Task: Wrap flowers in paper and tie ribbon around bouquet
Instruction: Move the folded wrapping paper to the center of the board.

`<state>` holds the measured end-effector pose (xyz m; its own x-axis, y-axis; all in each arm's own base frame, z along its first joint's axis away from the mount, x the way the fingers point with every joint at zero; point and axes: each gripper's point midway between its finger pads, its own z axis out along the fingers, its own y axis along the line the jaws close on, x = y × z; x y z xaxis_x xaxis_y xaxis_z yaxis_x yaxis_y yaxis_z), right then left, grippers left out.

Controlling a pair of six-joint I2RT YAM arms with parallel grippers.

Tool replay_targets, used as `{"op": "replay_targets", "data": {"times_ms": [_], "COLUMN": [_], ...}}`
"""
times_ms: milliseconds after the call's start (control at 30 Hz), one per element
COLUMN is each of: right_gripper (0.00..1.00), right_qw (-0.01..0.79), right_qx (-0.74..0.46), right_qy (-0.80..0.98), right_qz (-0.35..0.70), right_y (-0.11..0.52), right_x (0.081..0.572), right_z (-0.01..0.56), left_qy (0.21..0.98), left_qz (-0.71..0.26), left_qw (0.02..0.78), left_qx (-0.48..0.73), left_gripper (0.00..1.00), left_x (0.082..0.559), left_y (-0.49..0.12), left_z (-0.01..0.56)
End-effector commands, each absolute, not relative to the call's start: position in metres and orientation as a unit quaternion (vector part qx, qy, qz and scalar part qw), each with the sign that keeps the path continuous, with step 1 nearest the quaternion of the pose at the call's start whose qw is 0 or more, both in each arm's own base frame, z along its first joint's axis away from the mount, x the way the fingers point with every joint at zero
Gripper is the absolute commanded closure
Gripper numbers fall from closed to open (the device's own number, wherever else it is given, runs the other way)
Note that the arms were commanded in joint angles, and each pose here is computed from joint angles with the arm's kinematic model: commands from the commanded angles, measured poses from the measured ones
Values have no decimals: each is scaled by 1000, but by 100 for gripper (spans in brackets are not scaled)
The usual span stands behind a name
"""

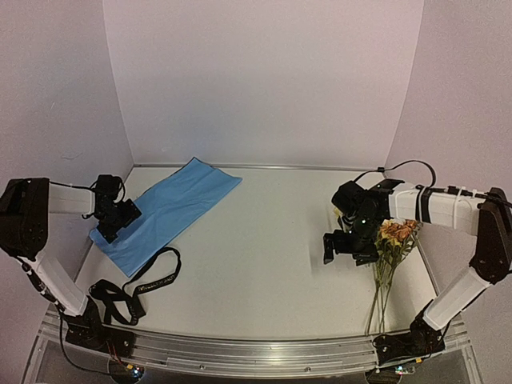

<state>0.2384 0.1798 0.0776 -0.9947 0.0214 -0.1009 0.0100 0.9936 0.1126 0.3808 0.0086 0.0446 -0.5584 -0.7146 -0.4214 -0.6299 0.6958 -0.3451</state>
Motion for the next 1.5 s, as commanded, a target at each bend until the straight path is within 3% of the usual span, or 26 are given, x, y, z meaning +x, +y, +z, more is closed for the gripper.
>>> {"op": "replay_targets", "data": {"times_ms": [0, 200, 433, 700, 1000, 1233, 1467], "right_gripper": [2, 2, 2, 2, 2, 2, 5], "right_qw": [69, 64, 64, 68, 65, 55, 38], "right_qx": [3, 3, 2, 4, 9, -3, -12], "right_qy": [995, 995, 995, 996, 996, 993, 988], "right_qz": [71, 75, 70, 63, 68, 103, 152], "right_y": [193, 199, 199, 194, 193, 226, 272], "right_x": [254, 259, 261, 259, 252, 260, 263], "right_z": [85, 81, 80, 79, 81, 89, 89], "left_qy": [896, 916, 934, 953, 965, 953, 938], "left_qz": [-84, -107, -136, -172, -187, -169, -149], "left_qw": [305, 293, 263, 227, 185, 232, 200], "left_qx": [-312, -252, -200, -106, 12, -97, -241], "left_gripper": [0, 0, 1, 5, 10, 6, 6], "left_x": [428, 460, 465, 444, 383, 362, 298], "left_y": [-19, -59, -105, -186, -272, -231, -167], "left_z": [62, 53, 43, 38, 43, 95, 84]}}
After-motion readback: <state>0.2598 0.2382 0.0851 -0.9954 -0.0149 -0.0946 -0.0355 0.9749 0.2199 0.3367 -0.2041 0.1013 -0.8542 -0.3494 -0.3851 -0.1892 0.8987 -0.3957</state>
